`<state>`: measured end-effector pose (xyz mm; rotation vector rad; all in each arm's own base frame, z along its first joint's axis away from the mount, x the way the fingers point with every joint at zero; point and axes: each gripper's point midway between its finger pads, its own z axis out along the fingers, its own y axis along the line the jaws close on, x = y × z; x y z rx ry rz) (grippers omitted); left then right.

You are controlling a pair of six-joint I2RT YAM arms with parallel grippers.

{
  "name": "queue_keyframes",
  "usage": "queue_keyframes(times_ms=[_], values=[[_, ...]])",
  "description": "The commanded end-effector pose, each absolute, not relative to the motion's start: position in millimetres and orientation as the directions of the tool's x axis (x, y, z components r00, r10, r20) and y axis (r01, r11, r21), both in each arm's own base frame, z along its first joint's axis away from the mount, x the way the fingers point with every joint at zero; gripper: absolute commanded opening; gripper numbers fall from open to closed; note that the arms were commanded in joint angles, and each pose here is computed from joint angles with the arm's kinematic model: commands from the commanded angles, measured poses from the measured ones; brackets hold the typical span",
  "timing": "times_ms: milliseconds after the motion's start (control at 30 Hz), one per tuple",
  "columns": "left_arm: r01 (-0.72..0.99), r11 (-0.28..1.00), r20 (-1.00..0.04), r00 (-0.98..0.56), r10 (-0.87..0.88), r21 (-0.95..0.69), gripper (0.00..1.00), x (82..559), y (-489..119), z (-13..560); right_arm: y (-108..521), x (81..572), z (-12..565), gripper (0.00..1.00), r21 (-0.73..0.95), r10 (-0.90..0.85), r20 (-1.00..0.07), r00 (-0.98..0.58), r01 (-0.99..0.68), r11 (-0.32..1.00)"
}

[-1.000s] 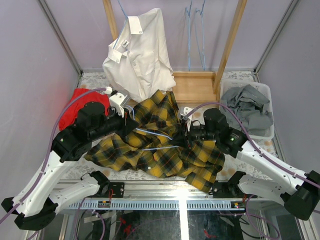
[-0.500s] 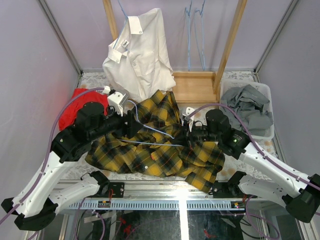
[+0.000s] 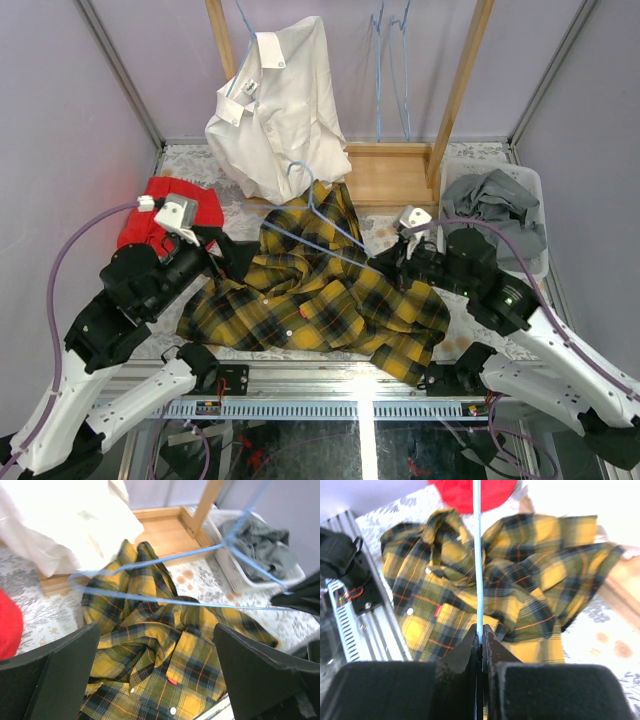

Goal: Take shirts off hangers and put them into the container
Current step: Remove the shirt from the hanger, then place the hanger at the clothesline.

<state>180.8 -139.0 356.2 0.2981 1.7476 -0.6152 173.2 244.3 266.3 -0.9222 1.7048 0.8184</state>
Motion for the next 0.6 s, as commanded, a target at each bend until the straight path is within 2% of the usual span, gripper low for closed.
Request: queue_keyframes(times_ms=[0, 100, 233, 467, 567], values=[[0.259, 0.918, -0.944, -0.218, -0.248, -0.301, 0.98, 207, -104, 357, 218, 191, 319, 0.00, 0.030, -0.051, -0.996, -0.079, -0.780, 0.625], [0.156, 0.944, -0.934, -0.259, -0.245, -0.291, 1.00, 215, -94, 341, 197, 200, 339, 0.00, 0.045, 0.051, -0.999, -0.011, -0.697, 0.716], [0.151, 0.943, -0.921, -0.308, -0.240, -0.296, 1.00, 219, -102, 327, 172, 208, 353, 0.00, 0.083, 0.130, -0.991, 0.037, -0.594, 0.800], [0.142, 0.955, -0.906, -0.379, -0.191, -0.261, 1.00, 227, -112, 301, 161, 218, 360, 0.00, 0.147, 0.186, -0.982, 0.023, -0.515, 0.845], [0.065, 0.969, -0.896, -0.401, -0.193, -0.238, 1.00, 235, -106, 287, 164, 228, 365, 0.00, 0.147, 0.161, -0.987, -0.013, -0.482, 0.863]])
